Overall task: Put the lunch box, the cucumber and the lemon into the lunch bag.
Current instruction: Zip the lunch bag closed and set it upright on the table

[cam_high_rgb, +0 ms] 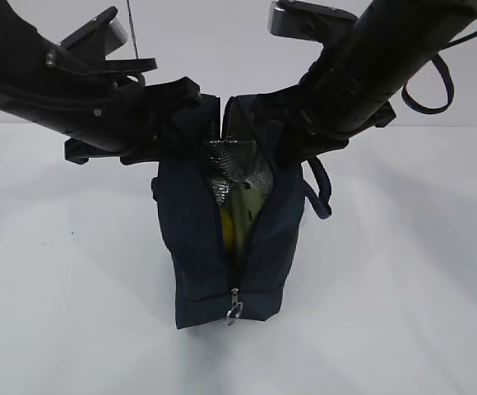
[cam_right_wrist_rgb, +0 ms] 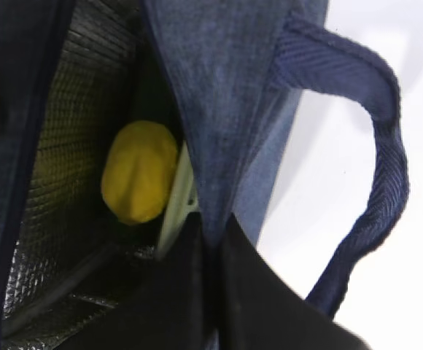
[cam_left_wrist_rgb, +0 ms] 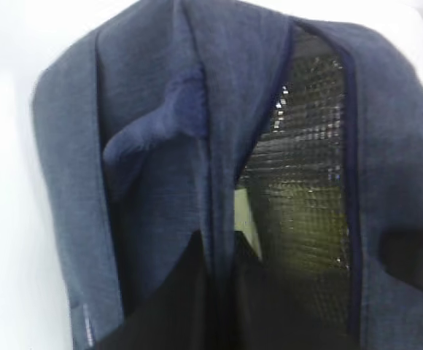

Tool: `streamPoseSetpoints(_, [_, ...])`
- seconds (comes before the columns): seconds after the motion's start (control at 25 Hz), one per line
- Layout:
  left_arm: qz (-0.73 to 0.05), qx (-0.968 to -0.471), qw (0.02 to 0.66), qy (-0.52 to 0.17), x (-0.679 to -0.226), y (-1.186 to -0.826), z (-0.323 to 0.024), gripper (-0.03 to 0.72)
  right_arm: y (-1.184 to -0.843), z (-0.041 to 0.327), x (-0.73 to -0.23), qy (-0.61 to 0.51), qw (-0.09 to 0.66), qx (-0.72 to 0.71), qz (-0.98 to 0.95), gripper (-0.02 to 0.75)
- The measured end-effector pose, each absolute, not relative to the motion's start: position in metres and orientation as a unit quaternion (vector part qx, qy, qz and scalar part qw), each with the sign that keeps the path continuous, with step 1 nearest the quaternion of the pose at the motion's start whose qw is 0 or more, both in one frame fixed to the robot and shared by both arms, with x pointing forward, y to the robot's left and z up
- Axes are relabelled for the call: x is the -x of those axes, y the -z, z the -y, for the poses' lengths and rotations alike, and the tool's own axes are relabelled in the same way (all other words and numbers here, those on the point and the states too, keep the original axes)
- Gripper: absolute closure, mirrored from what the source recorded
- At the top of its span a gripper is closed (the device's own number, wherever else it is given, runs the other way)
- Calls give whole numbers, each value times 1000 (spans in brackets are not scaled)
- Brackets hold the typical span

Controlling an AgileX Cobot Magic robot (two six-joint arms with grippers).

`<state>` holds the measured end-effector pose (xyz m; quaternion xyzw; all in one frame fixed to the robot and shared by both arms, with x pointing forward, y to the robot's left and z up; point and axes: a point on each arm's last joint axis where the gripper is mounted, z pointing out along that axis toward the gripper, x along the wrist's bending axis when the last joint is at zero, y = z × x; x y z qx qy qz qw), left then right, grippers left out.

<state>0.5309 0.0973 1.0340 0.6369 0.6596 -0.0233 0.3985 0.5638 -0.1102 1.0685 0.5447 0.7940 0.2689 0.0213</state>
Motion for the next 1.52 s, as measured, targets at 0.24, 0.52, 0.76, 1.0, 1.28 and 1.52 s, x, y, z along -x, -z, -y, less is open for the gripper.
streamPoseSetpoints(0.24, [-664, -629, 403, 24, -533, -1032, -96, 680, -1066, 111, -563, -266, 20, -546, -795, 717])
streamPoseSetpoints(0.52, [-667, -620, 413, 25, -534, -1034, -95, 575, -1062, 110, -565, -262, 19, -546, -795, 639])
streamPoseSetpoints(0.76, [-667, -618, 415, 24, -534, -1034, -95, 340, -1053, 108, -568, -250, 11, -549, -797, 329])
streamPoseSetpoints(1.0, [-665, -617, 420, 23, -533, -1038, -96, 191, -1061, 108, -568, -248, 9, -545, -801, 269])
streamPoseSetpoints(1.28, [-627, -628, 462, -5, -514, -1081, -109, 181, -1097, 112, -558, -240, 9, -521, -819, 264])
streamPoseSetpoints(1.52, [-585, -674, 450, -30, -483, -1113, -128, 184, -1118, 122, -540, -229, 15, -507, -831, 264])
